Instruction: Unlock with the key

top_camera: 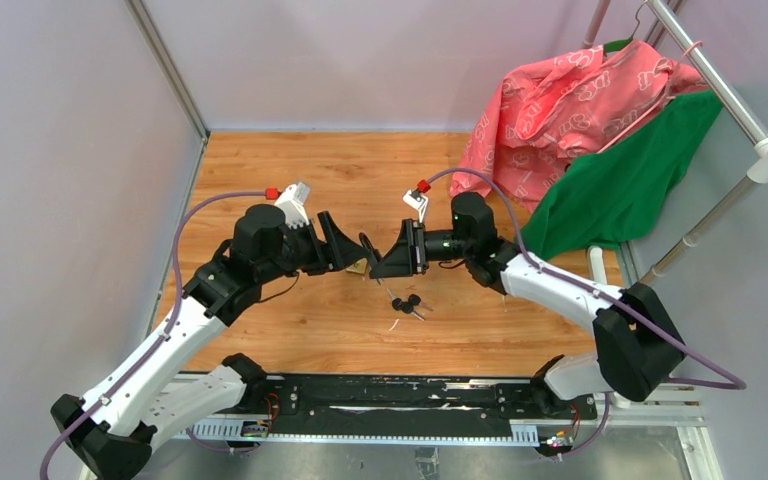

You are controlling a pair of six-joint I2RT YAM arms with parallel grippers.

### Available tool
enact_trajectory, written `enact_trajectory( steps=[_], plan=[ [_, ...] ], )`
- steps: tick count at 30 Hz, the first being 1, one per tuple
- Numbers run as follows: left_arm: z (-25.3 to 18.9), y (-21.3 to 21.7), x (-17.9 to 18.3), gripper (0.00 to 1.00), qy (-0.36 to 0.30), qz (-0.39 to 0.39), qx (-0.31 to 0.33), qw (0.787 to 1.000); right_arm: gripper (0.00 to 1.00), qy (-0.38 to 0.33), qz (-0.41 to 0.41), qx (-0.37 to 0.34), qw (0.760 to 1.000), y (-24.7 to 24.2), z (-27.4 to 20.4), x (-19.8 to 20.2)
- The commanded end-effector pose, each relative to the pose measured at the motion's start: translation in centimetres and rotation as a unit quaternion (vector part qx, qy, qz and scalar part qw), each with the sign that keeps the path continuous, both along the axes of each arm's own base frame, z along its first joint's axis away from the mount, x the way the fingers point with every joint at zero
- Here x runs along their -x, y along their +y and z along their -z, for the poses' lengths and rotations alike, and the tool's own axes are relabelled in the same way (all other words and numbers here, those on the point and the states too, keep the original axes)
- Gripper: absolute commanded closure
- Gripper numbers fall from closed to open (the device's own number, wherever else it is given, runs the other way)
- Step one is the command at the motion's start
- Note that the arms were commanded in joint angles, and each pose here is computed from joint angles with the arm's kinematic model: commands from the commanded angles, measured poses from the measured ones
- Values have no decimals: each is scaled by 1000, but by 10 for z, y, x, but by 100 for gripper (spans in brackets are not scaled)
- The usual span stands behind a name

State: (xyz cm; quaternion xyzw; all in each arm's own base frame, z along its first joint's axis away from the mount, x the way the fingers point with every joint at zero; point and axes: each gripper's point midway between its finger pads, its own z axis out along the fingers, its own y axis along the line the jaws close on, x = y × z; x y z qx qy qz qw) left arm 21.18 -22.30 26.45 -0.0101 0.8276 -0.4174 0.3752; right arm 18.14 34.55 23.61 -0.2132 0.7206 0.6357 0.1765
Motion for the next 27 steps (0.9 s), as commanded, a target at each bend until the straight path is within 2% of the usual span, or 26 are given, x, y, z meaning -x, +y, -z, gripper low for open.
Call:
enact_trajectory(
  steps=[1,6,15,23,25,27],
  plan=[
    [20,10,5,30,38,-13,-39,998,100,-37,-4,0,999,2,2,-6],
    [31,4,1,35,105,-49,-6,993,100,-71,-9,10,997,9,14,-13],
    [54,-3,-6,40,177,-90,9,980,100,-112,-14,27,993,22,22,-21],
    [95,-12,-12,57,256,-116,-11,960,100,-134,-28,31,990,29,27,-22],
    [99,-14,-14,66,264,-121,-14,957,100,-138,-31,37,989,28,31,-22],
    [105,-13,-15,79,274,-129,-19,953,100,-143,-29,45,988,27,36,-23]
  ],
)
